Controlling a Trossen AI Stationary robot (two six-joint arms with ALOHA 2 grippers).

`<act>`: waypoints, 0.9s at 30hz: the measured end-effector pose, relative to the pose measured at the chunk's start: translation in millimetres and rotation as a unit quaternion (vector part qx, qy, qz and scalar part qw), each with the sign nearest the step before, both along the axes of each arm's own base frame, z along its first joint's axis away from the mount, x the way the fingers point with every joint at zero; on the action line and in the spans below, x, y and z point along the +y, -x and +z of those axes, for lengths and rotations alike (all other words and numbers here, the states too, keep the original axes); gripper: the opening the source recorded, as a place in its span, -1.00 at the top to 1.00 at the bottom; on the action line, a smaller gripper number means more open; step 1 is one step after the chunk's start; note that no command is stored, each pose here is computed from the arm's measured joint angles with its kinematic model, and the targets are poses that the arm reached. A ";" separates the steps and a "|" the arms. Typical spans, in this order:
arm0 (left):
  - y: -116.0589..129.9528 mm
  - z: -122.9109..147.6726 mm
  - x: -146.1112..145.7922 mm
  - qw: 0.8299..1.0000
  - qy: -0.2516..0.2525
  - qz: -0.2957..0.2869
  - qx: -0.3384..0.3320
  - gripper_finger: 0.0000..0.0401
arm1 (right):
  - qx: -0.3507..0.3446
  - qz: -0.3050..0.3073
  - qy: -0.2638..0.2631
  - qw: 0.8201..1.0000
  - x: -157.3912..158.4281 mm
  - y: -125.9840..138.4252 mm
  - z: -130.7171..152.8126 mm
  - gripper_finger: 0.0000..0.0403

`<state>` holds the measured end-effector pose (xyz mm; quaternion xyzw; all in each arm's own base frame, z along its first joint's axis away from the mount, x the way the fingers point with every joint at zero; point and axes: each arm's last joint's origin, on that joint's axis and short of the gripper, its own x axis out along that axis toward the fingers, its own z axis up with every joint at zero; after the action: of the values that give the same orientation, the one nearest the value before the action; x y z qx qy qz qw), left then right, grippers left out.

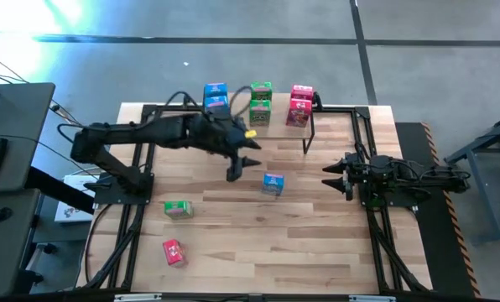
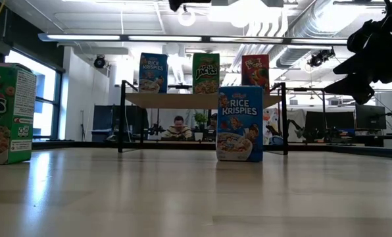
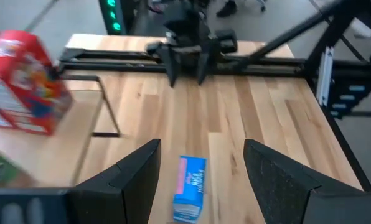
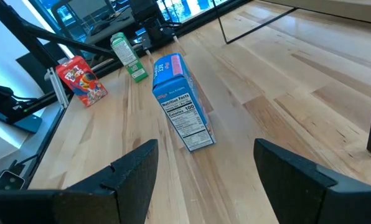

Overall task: Stack cereal on shelf
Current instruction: Put the blue cereal box on the shelf aligned with the other blue cereal boxes

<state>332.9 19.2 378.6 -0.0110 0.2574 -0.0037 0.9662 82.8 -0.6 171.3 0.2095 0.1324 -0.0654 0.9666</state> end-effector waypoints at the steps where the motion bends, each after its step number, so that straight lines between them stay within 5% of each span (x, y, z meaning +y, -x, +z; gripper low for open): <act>1: -3.4 -3.6 -3.2 1.000 -0.001 -0.006 0.005 -0.10 | 0.000 0.000 0.000 1.000 0.0 0.0 0.0 -0.28; 11: -35.2 -45.2 -32.7 0.995 -0.032 -0.069 0.064 -0.10 | 0.000 0.000 0.000 1.000 0.0 0.0 0.0 -0.28; 27: -72.1 -100.3 -30.7 0.990 -0.057 -0.058 0.115 -0.30 | 0.003 -0.001 0.000 1.000 -0.1 0.1 -0.5 -0.28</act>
<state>405.0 -11.5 278.3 0.0590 0.3672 -0.0432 0.9273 82.6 -0.6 170.7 0.2091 0.1349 -0.0671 0.9662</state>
